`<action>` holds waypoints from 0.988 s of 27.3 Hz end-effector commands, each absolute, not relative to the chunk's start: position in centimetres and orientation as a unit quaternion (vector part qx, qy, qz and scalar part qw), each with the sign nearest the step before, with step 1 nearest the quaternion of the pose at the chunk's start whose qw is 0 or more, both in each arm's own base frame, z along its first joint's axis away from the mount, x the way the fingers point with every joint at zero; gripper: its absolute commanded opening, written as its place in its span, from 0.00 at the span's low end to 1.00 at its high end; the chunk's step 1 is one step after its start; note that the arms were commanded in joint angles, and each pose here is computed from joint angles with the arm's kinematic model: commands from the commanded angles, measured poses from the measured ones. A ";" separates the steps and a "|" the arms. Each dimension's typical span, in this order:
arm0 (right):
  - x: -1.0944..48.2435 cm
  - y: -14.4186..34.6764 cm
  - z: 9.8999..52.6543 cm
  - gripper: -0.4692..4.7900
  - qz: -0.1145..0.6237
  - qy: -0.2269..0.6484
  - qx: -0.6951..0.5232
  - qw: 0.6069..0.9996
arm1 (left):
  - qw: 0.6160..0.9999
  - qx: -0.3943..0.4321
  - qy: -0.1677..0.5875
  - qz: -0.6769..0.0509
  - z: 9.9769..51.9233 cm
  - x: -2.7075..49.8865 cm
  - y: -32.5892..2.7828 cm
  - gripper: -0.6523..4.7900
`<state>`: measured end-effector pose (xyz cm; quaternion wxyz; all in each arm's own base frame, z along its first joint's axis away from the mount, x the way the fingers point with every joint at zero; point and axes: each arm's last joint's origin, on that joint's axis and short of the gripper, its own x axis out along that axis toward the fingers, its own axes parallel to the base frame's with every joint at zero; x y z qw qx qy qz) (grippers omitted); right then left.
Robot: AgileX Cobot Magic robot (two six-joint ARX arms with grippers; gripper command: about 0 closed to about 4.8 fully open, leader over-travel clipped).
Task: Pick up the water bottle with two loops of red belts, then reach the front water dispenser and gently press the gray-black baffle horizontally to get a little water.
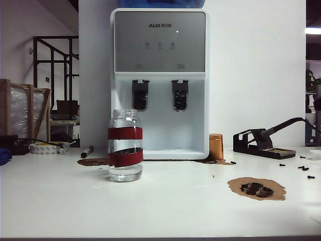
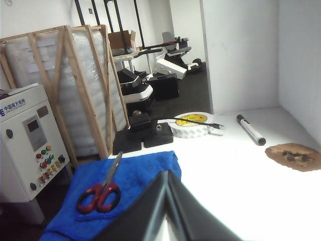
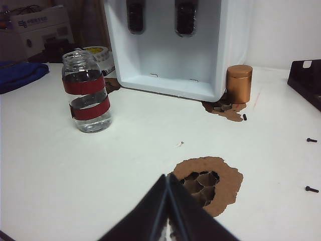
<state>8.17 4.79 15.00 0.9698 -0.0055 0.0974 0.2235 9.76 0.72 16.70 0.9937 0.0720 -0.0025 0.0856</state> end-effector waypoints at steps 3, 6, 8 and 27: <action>8.2 4.9 15.1 0.09 0.233 0.095 0.006 0.968 | 0.993 0.072 0.036 0.084 15.9 9.7 0.7 0.11; 8.2 4.9 15.1 0.09 0.235 0.095 0.006 0.967 | 0.992 0.073 0.068 0.082 15.3 9.6 0.7 0.11; 8.2 4.9 15.1 0.09 0.235 0.095 0.006 0.967 | 0.991 0.074 0.077 0.081 15.1 9.6 0.7 0.11; 8.2 4.9 15.1 0.09 0.234 0.095 0.006 0.968 | 0.991 0.074 0.075 0.077 15.1 9.6 0.7 0.11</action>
